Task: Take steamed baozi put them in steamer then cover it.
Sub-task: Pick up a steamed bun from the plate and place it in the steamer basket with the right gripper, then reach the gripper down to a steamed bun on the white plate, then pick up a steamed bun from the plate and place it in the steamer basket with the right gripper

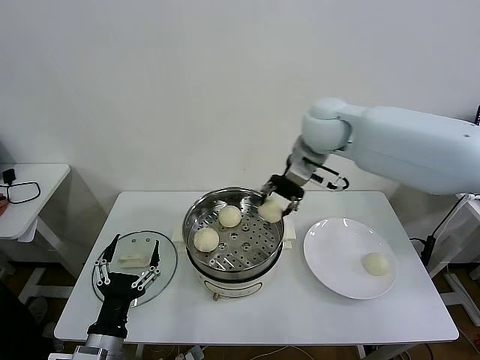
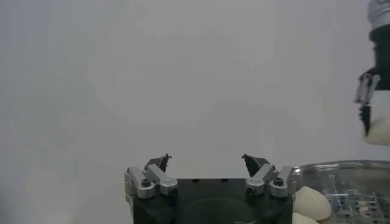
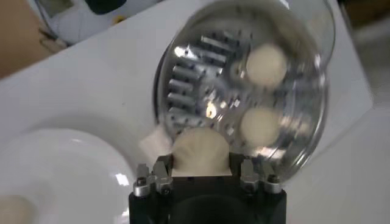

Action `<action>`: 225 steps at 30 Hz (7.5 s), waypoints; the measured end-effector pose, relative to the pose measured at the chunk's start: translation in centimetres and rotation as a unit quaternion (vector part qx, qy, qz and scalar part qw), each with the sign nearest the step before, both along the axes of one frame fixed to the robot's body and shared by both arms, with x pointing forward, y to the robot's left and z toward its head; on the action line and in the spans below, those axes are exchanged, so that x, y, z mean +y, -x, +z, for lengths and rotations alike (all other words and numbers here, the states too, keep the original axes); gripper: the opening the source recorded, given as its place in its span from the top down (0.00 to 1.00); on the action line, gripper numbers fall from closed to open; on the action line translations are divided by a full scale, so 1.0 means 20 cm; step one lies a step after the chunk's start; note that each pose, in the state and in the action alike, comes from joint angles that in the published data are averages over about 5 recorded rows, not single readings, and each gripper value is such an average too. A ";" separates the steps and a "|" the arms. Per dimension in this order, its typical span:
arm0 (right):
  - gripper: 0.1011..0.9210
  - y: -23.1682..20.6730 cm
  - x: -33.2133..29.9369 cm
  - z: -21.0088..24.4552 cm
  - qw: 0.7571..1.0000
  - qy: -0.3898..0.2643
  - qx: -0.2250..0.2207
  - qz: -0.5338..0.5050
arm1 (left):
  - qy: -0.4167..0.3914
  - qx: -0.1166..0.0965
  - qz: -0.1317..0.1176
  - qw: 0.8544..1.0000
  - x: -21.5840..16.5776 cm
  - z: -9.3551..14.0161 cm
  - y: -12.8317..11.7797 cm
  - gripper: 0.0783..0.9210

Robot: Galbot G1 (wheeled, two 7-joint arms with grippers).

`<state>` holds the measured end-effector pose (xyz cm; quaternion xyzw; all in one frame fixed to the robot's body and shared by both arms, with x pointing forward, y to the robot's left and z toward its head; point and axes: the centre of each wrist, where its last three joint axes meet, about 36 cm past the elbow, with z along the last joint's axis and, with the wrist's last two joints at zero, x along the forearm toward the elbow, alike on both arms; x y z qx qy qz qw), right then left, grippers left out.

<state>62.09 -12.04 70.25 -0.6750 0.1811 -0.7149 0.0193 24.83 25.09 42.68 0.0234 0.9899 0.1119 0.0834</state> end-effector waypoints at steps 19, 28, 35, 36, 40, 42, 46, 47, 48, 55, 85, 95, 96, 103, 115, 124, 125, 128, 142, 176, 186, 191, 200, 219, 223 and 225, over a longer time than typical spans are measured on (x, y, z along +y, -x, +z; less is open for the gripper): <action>0.35 0.12 0.38 -0.34 0.970 0.047 -0.011 0.240 | 0.001 -0.002 0.003 1.000 0.01 -0.03 -0.01 0.12; 0.35 0.14 0.41 -0.44 0.962 0.062 -0.001 0.266 | 0.002 -0.004 0.004 1.000 0.01 -0.03 -0.01 0.12; 0.20 0.15 0.44 -0.48 0.959 0.065 -0.004 0.276 | 0.002 -0.003 0.005 1.000 0.02 -0.04 -0.01 0.12; 0.18 0.15 0.44 -0.48 0.959 0.065 -0.006 0.276 | 0.002 -0.003 0.006 1.000 0.02 -0.04 -0.01 0.12; 0.12 0.15 0.43 -0.47 0.959 0.062 -0.013 0.275 | 0.002 -0.003 0.006 1.000 0.02 -0.04 -0.01 0.12; 0.12 0.14 0.42 -0.45 0.960 0.059 -0.017 0.272 | 0.002 -0.003 0.006 1.000 0.02 -0.04 -0.01 0.12; 0.12 0.10 0.38 -0.36 0.967 0.049 -0.030 0.250 | 0.002 -0.003 0.005 1.000 0.02 -0.04 -0.01 0.12; 0.12 0.09 0.36 -0.33 0.969 0.045 -0.033 0.239 | 0.002 -0.003 0.005 1.000 0.02 -0.04 -0.01 0.12; 0.12 0.07 0.33 -0.30 0.973 0.041 -0.036 0.226 | 0.002 -0.004 0.004 1.000 0.02 -0.04 -0.01 0.12; 0.12 -0.09 0.01 -0.10 0.998 -0.012 -0.025 0.049 | 0.003 -0.004 0.000 1.000 0.01 -0.03 -0.01 0.12; 0.12 -0.13 -1.71 -0.72 0.831 -0.017 0.129 -0.541 | 0.002 -0.009 -0.004 1.000 0.00 -0.01 0.00 0.12; 0.12 -0.09 -1.78 -0.92 0.809 0.011 0.134 -0.573 | 0.002 -0.007 -0.001 1.000 0.01 -0.02 0.00 0.12; 0.12 -0.09 -1.78 -0.94 0.807 0.014 0.135 -0.574 | 0.002 -0.007 -0.001 1.000 0.01 -0.02 0.00 0.12; 0.12 -0.10 -1.78 -1.02 0.801 0.030 0.141 -0.581 | 0.001 -0.006 0.001 1.000 0.01 -0.02 0.00 0.12; 0.12 -0.11 -1.77 -1.13 0.795 0.052 0.146 -0.586 | 0.001 -0.006 0.004 1.000 0.01 -0.03 0.00 0.12; 0.23 -0.10 -1.78 -1.17 0.792 0.063 0.149 -0.589 | 0.001 -0.006 0.006 1.000 0.02 -0.04 0.00 0.12; 0.25 -0.10 -1.78 -1.18 0.792 0.064 0.149 -0.589 | 0.000 -0.006 0.006 1.000 0.02 -0.04 0.00 0.12; 0.29 -0.10 -1.77 -1.18 0.792 0.065 0.149 -0.588 | -0.002 -0.007 0.007 1.000 0.03 -0.04 -0.01 0.12; 0.35 -0.17 -1.64 -0.94 0.806 0.058 0.148 -0.570 | -0.001 -0.015 0.005 1.000 0.02 -0.01 -0.01 0.12; 0.36 -0.33 -0.06 -0.02 0.893 0.009 0.134 -0.429 | 0.004 -0.021 -0.002 1.000 0.00 0.00 -0.04 0.12; 0.37 -0.29 0.17 -0.22 0.902 0.041 0.131 -0.410 | 0.002 -0.024 0.000 1.000 0.01 0.01 -0.05 0.12; 0.37 -0.29 0.21 -0.29 0.902 0.051 0.129 -0.408 | 0.002 -0.023 0.003 1.000 0.01 0.01 -0.05 0.12; 0.37 -0.29 0.23 -0.39 0.903 0.062 0.127 -0.406 | 0.002 -0.024 0.005 1.000 0.01 0.01 -0.05 0.12; 0.12 -0.27 0.25 -0.48 0.906 0.057 0.123 -0.402 | 0.002 -0.027 0.012 1.000 0.02 0.02 -0.05 0.12; 0.12 -0.26 0.24 -0.44 0.907 0.048 0.126 -0.399 | 0.001 -0.029 0.012 1.000 0.02 0.03 -0.04 0.12; 0.12 -0.26 0.23 -0.41 0.908 0.037 0.132 -0.397 | 0.000 -0.029 0.011 1.000 0.02 0.03 -0.04 0.12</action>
